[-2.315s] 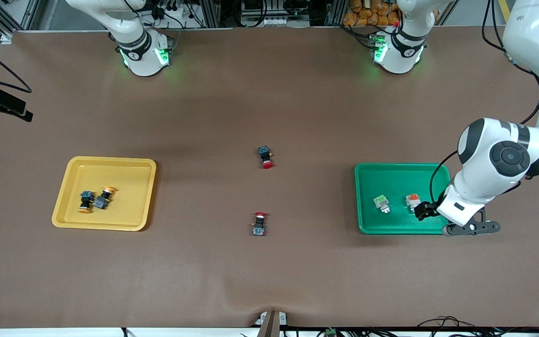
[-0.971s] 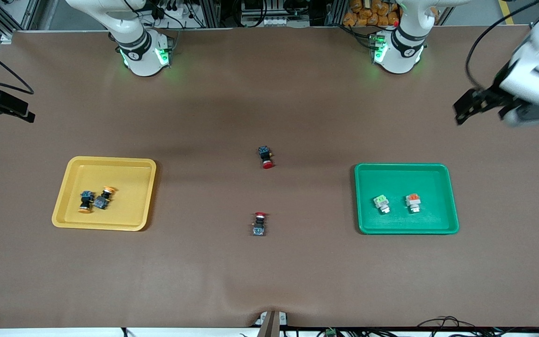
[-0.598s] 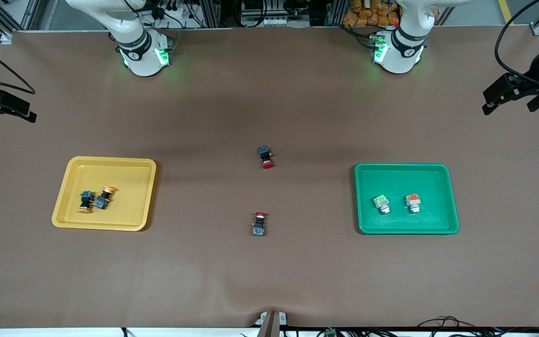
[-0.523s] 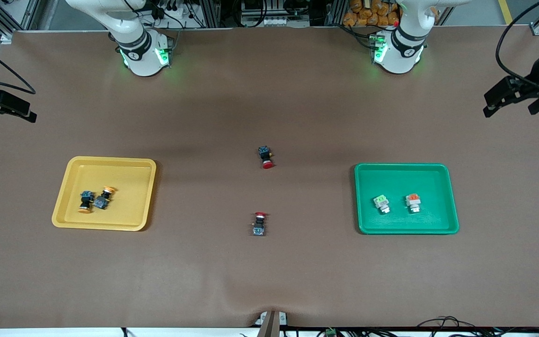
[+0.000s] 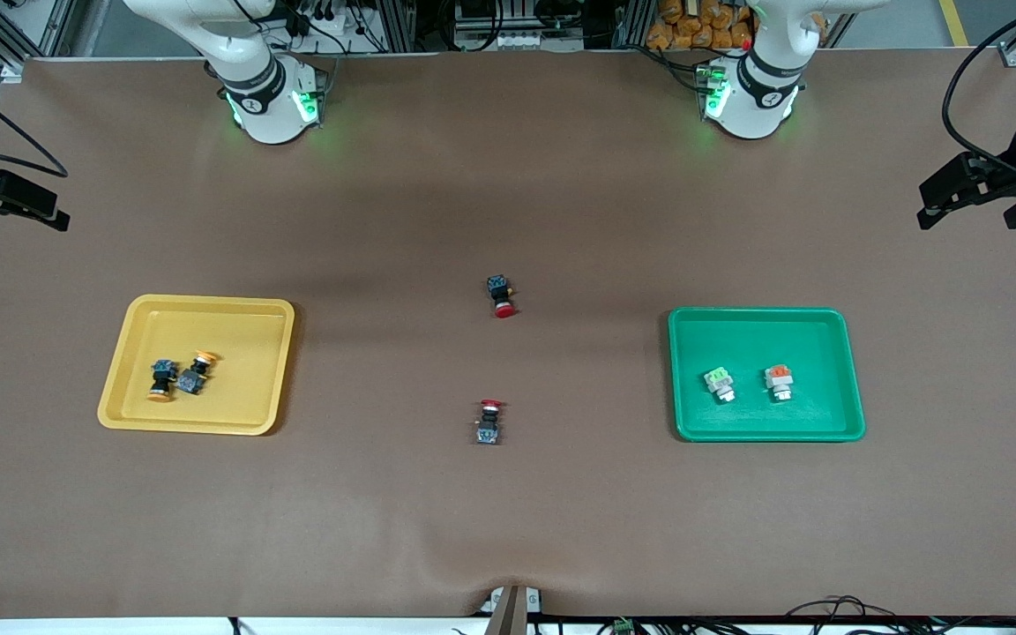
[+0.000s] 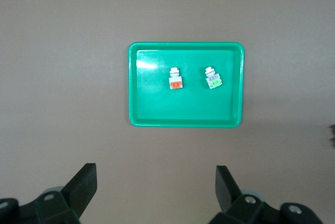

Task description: Place green and yellow buttons in trays

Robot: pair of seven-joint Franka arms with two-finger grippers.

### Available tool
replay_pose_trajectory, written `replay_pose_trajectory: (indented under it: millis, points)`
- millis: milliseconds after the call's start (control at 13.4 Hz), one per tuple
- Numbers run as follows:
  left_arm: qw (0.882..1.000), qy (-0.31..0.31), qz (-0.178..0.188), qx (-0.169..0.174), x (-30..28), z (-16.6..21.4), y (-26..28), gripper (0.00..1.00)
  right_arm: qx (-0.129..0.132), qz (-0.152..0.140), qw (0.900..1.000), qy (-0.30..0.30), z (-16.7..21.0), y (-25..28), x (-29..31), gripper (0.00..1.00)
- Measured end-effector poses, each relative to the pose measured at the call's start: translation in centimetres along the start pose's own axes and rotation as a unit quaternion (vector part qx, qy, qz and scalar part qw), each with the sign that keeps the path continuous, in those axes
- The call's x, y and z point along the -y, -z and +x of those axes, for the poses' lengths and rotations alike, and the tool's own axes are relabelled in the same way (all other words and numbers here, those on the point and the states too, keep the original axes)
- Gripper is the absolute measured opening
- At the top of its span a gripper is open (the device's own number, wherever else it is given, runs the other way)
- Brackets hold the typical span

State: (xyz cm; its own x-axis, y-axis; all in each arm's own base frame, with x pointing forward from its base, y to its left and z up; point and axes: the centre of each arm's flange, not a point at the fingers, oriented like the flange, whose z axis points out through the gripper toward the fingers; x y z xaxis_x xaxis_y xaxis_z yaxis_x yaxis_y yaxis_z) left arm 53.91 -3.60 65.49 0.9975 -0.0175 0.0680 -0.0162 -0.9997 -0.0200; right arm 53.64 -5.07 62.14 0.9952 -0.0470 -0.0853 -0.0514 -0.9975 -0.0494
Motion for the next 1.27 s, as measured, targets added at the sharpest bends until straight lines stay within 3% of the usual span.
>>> replay_pose_trajectory:
  millis: [1270]
  points:
    - [1.000,-0.008,-0.001,0.021,0.23,-0.02,-0.94,1.00,0.000,0.000,1.000,0.000,0.00,0.00,0.01,1.00]
